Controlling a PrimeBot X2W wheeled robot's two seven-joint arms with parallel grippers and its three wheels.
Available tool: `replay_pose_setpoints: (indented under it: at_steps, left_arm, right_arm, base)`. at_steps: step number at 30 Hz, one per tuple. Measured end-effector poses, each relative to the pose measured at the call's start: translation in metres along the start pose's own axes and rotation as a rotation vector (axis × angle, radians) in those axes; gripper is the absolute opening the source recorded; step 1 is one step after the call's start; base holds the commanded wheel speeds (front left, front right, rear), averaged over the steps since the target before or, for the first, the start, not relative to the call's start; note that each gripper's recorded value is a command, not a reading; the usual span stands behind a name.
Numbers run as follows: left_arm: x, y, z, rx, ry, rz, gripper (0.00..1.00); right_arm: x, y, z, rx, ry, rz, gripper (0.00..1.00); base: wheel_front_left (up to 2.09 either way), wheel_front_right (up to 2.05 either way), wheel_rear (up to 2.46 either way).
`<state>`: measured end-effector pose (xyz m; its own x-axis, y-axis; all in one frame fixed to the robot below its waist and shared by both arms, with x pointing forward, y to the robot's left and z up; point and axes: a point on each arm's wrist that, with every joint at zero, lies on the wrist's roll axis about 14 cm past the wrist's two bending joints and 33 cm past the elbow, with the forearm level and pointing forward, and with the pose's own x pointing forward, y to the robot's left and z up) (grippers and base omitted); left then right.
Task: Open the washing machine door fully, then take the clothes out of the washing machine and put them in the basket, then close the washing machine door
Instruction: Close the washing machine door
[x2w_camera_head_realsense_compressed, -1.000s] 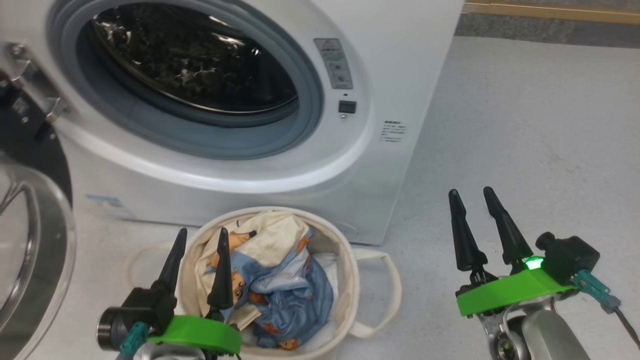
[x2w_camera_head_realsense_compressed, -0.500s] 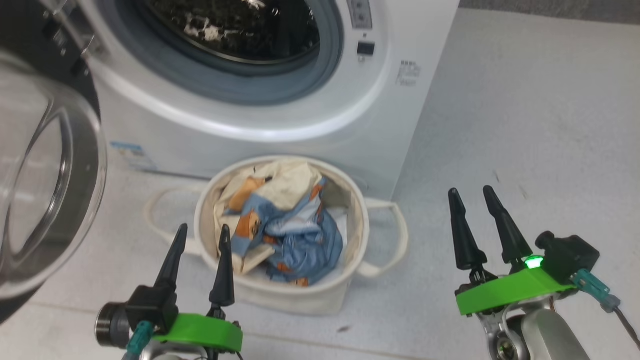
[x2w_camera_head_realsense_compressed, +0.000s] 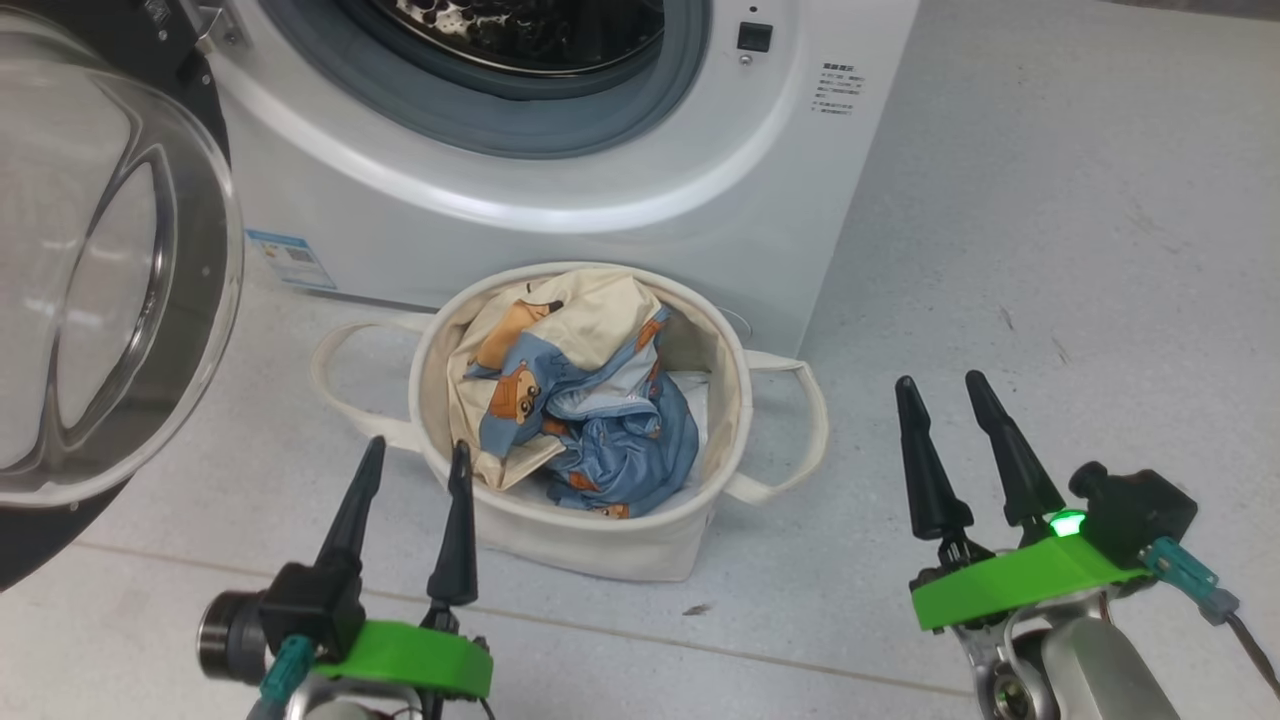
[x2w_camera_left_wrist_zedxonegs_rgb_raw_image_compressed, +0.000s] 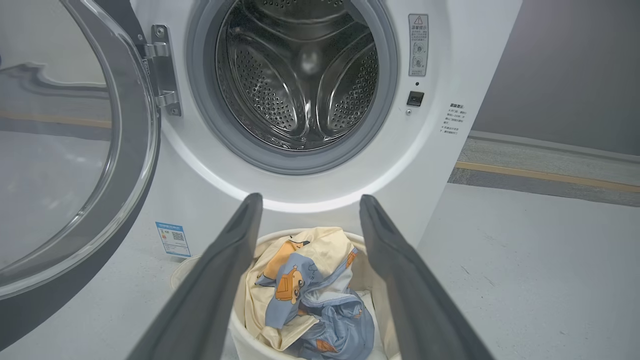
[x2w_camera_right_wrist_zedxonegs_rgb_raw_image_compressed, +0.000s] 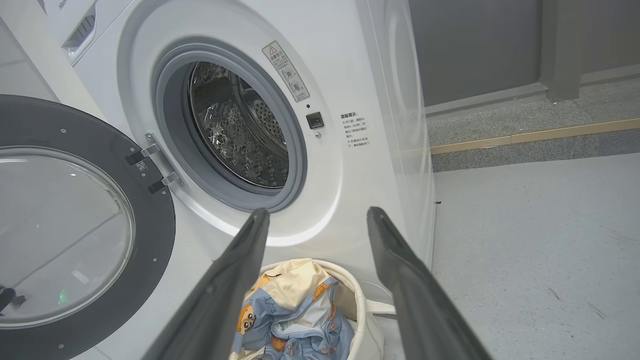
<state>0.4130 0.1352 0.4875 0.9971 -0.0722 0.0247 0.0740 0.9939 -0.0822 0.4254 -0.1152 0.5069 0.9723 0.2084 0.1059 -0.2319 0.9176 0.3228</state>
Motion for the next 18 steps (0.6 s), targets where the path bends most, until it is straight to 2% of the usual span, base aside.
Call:
replay_pose_setpoints:
  at_steps: [12, 18]
  left_arm:
    - [-0.006, 0.011, 0.007, 0.002, -0.017, 0.043, 1.00]
    - [-0.017, 0.031, 0.012, 0.010, -0.026, 0.115, 1.00]
  right_arm:
    - [0.007, 0.014, -0.004, 0.002, 0.008, 0.042, 1.00]
    - [0.018, 0.041, -0.017, 0.006, 0.034, 0.125, 1.00]
  base:
    - [0.00, 0.00, 0.00]
    - [0.00, 0.00, 0.00]
